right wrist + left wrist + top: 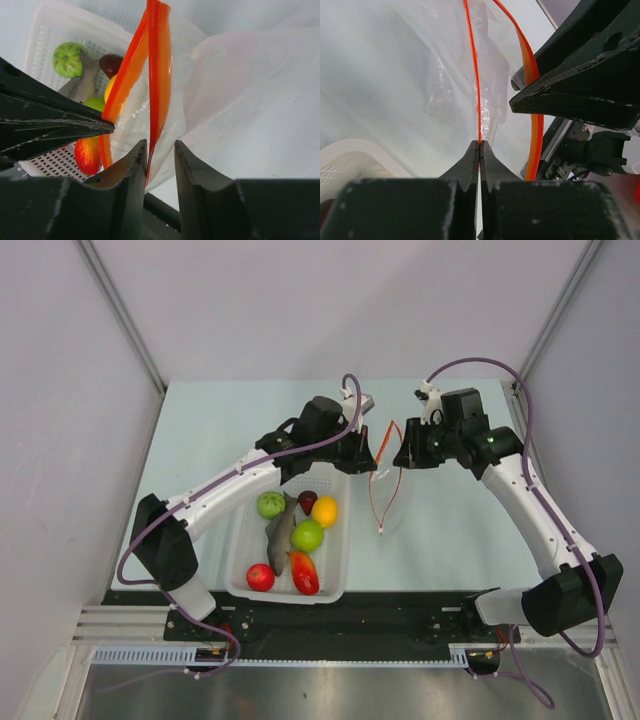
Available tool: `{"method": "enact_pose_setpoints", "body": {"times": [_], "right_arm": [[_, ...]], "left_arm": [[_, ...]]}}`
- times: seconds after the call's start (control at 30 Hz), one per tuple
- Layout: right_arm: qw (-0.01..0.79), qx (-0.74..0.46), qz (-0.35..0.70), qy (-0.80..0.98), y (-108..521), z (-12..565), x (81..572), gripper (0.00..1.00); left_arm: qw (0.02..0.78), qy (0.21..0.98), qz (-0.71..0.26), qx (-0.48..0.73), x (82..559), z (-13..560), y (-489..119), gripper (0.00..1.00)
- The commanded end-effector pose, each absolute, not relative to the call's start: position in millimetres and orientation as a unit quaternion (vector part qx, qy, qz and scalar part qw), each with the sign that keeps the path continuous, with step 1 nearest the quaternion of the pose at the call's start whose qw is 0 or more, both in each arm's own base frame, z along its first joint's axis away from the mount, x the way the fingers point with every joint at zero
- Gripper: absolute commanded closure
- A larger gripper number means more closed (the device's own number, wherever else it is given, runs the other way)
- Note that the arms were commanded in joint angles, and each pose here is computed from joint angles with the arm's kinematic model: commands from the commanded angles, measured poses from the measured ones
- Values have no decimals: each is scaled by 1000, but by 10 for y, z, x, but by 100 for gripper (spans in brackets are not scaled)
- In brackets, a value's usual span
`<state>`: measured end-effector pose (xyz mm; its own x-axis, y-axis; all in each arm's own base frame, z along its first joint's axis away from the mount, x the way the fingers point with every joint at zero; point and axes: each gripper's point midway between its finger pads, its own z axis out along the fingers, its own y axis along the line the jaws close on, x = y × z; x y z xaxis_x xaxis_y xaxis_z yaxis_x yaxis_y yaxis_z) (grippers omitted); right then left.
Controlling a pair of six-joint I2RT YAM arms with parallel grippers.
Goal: Place the food in the zip-top bag and seal the zipper
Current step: Open the zipper of the food storage bag at the center of the board.
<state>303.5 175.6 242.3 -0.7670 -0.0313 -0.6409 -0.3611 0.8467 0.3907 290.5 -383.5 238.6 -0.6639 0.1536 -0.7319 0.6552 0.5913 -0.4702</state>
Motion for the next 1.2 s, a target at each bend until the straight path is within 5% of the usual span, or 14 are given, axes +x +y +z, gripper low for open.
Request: {"method": "enact_pose_setpoints", "body": {"times": [0.0,0.17,0.27,0.33,0.53,0.63,0.77,1.17], "right_arm": [[370,-131,258,883,1793,2589,3093,71],[339,-133,251,897,1761,2423,3000,70],[334,-133,254,898,1745,2365,2900,49],[331,-131,255,899,1739,2291,2847,45],[336,-128,250,899,1741,2243,2832,47],[321,-129,251,904,1742,2144,2788,52],[299,-148,246,910,1694,2097,2667,100],[251,-207,266,907,1178,2495,2139,100]], "left_arm": [[341,810,-406,249,2844,2616,-3859,100],[338,809,-417,239,2841,2648,-3882,100],[338,810,-418,234,2854,2662,-3893,100],[336,810,-421,232,2860,2667,-3906,100],[324,815,-428,218,2848,2638,-3925,100],[319,818,-432,207,2868,2617,-3900,100],[332,823,-413,204,2940,2587,-3789,100],[404,825,-190,346,3000,2604,-2851,100]]}}
